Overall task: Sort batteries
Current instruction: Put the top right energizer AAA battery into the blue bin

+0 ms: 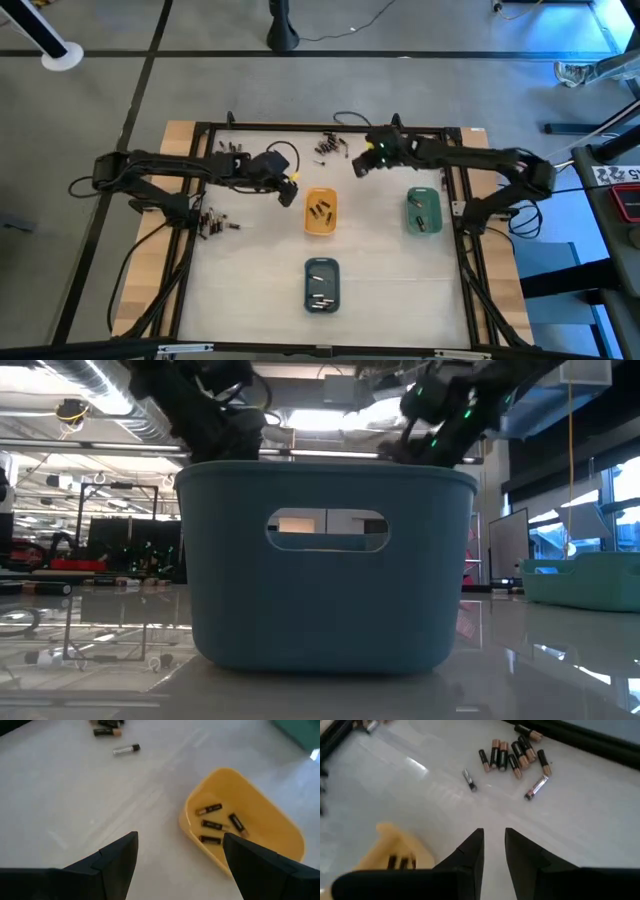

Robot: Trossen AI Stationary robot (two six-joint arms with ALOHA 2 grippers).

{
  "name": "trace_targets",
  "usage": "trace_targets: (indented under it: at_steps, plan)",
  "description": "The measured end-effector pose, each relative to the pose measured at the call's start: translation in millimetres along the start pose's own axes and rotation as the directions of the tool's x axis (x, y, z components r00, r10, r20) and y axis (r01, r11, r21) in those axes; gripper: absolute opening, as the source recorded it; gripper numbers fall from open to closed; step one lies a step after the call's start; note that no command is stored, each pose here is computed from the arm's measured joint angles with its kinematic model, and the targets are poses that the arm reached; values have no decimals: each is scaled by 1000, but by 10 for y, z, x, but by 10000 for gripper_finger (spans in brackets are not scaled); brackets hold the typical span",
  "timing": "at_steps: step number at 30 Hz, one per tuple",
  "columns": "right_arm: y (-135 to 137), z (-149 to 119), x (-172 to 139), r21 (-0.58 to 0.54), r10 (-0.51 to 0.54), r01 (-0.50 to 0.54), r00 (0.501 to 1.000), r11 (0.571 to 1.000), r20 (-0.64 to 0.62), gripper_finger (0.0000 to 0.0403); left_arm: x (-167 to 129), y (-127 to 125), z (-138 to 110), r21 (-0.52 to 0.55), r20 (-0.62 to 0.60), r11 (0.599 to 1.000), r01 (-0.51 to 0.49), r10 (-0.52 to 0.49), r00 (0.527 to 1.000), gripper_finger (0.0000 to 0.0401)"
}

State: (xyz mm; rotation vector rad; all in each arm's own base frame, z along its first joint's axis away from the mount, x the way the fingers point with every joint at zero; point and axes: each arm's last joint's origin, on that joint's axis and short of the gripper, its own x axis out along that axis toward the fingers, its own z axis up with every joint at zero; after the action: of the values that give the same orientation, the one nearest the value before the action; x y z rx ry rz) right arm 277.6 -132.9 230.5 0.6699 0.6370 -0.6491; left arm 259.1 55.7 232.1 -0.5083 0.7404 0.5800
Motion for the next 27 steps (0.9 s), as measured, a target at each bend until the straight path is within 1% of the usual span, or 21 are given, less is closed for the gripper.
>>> trace_targets:
  at_steps: [2, 5, 8, 10, 13, 15, 17, 19, 23, 27]
  plan:
    - [-115, 50, 173, 32, 19, -19, 1000, 999, -11, 81, -18, 56, -30, -21, -5, 1000, -10, 10, 1000, 280]
    - [-282, 85, 384, 69, -9, 11, 1000, 998, -25, 81, -110, 90, -47, -25, 12, 1000, 2, -2, 1000, 277]
    - [-389, 143, 529, 87, -49, 54, 997, 995, -56, 81, -218, 126, -75, -18, 23, 1000, 13, -13, 1000, 259]
    - [-398, 189, 618, 77, -58, 63, 996, 995, -71, 81, -289, 158, -103, -20, 36, 1000, 20, -20, 999, 241]
    - [-341, 304, 744, 69, -72, 79, 993, 994, -94, 81, -368, 195, -126, -28, 68, 999, 37, -35, 997, 212]
    - [-318, 367, 831, 60, -117, 126, 983, 990, -138, 81, -392, 217, -155, -32, 75, 999, 38, -36, 997, 196]
    - [-318, 405, 911, 37, -179, 190, 964, 981, -198, 81, -397, 231, -197, -30, 71, 999, 38, -35, 997, 184]
    - [-304, 455, 963, 22, -205, 216, 951, 976, -233, 81, -387, 242, -238, -33, 65, 999, 37, -35, 997, 175]
    - [-282, 521, 1043, 6, -229, 239, 938, 971, -261, 81, -354, 258, -289, -28, 52, 999, 31, -29, 998, 163]
    - [-267, 573, 1037, 5, -226, 234, 942, 972, -247, 81, -331, 258, -314, -17, 56, 999, 37, -35, 998, 156]
